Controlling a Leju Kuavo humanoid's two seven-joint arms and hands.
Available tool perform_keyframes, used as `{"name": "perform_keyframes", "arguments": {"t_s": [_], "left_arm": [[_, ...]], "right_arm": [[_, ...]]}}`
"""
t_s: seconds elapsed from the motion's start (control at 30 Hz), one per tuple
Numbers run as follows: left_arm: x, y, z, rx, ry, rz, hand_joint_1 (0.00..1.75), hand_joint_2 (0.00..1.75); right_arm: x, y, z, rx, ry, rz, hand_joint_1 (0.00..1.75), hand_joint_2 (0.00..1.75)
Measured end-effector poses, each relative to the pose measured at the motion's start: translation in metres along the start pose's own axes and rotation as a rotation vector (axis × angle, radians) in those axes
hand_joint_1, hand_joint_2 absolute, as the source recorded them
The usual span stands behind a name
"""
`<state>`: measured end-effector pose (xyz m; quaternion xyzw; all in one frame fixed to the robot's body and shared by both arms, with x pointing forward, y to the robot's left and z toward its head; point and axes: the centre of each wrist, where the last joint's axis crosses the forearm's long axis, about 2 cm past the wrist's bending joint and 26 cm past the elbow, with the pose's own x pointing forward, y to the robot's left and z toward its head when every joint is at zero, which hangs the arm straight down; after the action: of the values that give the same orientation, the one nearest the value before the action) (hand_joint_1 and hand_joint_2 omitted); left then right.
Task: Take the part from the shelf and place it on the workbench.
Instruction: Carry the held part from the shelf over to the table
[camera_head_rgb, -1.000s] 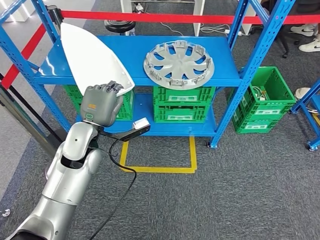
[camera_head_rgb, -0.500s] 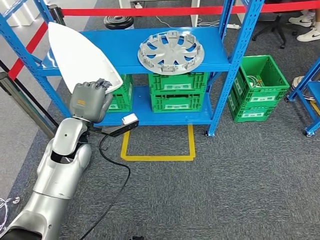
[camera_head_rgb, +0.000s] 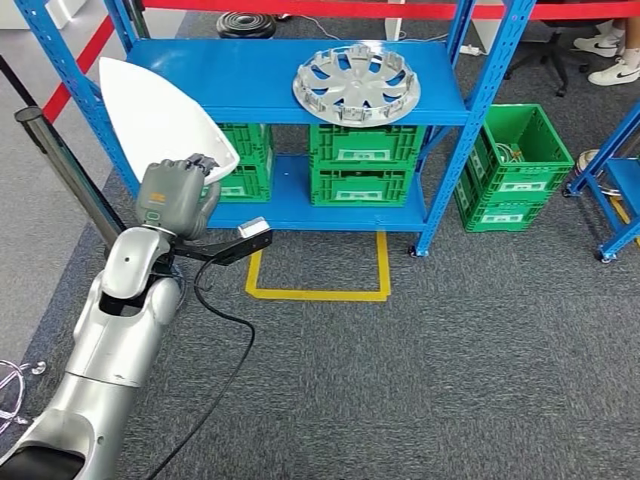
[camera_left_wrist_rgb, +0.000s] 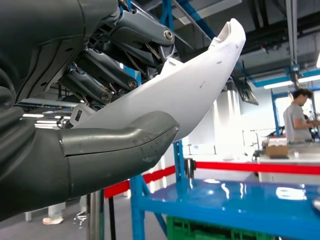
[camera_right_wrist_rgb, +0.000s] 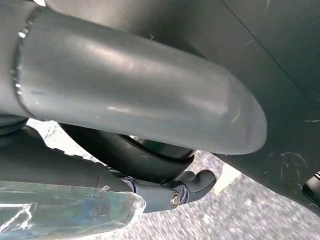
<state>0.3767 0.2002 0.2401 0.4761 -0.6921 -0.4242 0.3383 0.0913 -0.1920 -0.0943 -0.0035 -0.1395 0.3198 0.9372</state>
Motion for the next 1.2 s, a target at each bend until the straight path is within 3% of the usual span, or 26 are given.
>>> {"name": "perform_keyframes", "arguments": {"t_s": [0.97, 1.2], "left_arm": [[-0.0027, -0.0009, -0.0029, -0.039, 0.016, 0.031, 1.75, 1.75], [-0.0014, -0.0006, -0.0036, -0.045, 0.023, 0.035, 1.75, 1.75]], "right_arm": [[0.006, 0.0017, 0.0003, 0.011, -0.015, 0.052, 0.0, 0.0], [0.0021, 0.0054, 0.0008, -0.013, -0.006, 0.122, 0.0, 0.0]]}}
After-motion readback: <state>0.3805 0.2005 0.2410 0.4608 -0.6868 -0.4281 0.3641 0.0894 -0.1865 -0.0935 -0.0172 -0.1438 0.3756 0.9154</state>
